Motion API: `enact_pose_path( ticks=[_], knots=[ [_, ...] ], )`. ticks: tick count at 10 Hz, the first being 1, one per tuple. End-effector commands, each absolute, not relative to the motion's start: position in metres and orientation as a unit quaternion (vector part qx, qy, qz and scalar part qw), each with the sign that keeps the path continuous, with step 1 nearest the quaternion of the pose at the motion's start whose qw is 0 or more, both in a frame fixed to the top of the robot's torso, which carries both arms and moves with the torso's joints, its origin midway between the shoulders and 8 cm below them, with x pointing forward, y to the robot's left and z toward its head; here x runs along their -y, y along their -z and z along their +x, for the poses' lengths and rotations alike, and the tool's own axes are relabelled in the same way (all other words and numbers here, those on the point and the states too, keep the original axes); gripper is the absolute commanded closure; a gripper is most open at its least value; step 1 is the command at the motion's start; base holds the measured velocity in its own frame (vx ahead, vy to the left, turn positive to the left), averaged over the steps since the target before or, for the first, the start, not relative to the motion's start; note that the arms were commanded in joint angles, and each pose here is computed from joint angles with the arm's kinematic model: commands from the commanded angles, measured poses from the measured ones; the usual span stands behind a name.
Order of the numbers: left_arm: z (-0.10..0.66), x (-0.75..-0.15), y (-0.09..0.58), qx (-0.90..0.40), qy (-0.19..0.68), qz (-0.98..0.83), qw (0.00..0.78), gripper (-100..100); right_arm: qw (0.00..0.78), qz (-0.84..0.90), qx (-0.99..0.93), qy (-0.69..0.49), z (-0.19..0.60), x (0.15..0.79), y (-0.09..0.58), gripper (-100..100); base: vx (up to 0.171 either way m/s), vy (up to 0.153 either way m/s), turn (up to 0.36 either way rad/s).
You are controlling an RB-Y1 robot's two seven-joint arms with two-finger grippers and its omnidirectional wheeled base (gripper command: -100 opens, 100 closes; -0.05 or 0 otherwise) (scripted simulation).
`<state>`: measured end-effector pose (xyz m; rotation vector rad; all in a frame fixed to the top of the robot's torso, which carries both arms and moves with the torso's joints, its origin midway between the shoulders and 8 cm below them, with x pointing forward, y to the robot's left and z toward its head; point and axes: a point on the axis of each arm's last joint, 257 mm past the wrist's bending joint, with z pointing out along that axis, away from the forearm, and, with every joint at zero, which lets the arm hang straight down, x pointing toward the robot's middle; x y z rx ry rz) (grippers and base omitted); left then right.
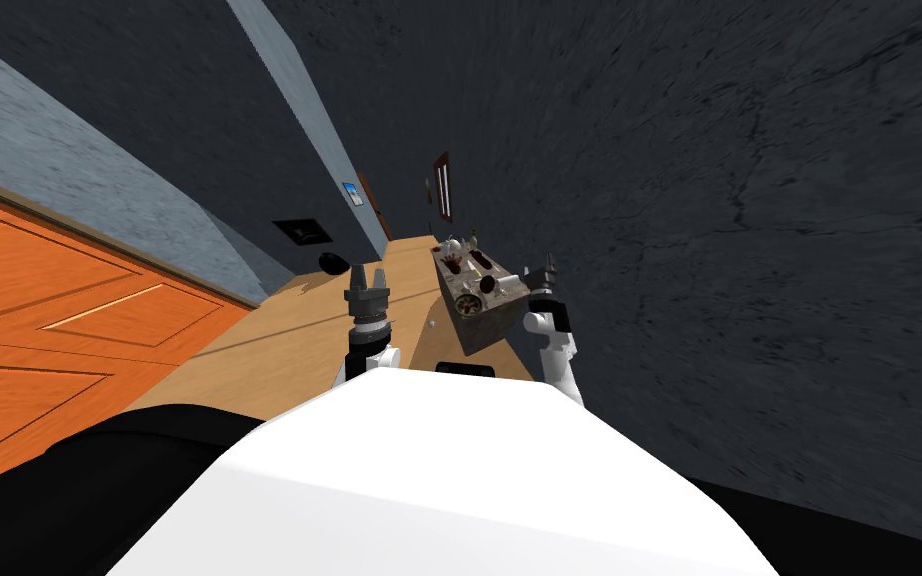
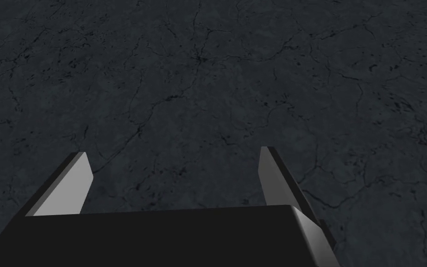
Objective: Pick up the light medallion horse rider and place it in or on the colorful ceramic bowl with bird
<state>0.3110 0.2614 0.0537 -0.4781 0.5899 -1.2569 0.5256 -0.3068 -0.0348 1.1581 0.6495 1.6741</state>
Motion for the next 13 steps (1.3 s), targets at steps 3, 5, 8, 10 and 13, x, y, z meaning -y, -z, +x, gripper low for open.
enact_pose_path(
  ticks=[3, 5, 8, 10, 13],
  knots=[
    [0.311, -0.261, -0.054, -0.269, 0.574, -0.218, 0.742, 0, 0.425, 0.508, -0.250, -0.707, 0.556, 0.304, 0.037, -100, -0.011, -0.033, 0.006],
    [0.311, -0.261, -0.054, -0.269, 0.573, -0.218, 0.742, 0, 0.386, 0.531, -0.239, -0.716, 0.574, 0.300, 0.042, -100, -0.006, -0.031, 0.007],
    [0.311, -0.261, -0.054, -0.269, 0.573, -0.218, 0.742, 0, 0.305, 0.575, -0.215, -0.728, 0.604, 0.291, 0.055, -100, -0.002, -0.034, 0.005],
    [0.311, -0.261, -0.054, -0.269, 0.573, -0.218, 0.742, 0, 0.262, 0.596, -0.203, -0.731, 0.623, 0.283, 0.061, -100, -0.002, -0.034, 0.005],
    [0.311, -0.261, -0.054, -0.269, 0.573, -0.218, 0.742, 0, 0.213, 0.618, -0.197, -0.730, 0.643, 0.268, 0.064, -100, 0.003, -0.032, 0.003]
  ],
)
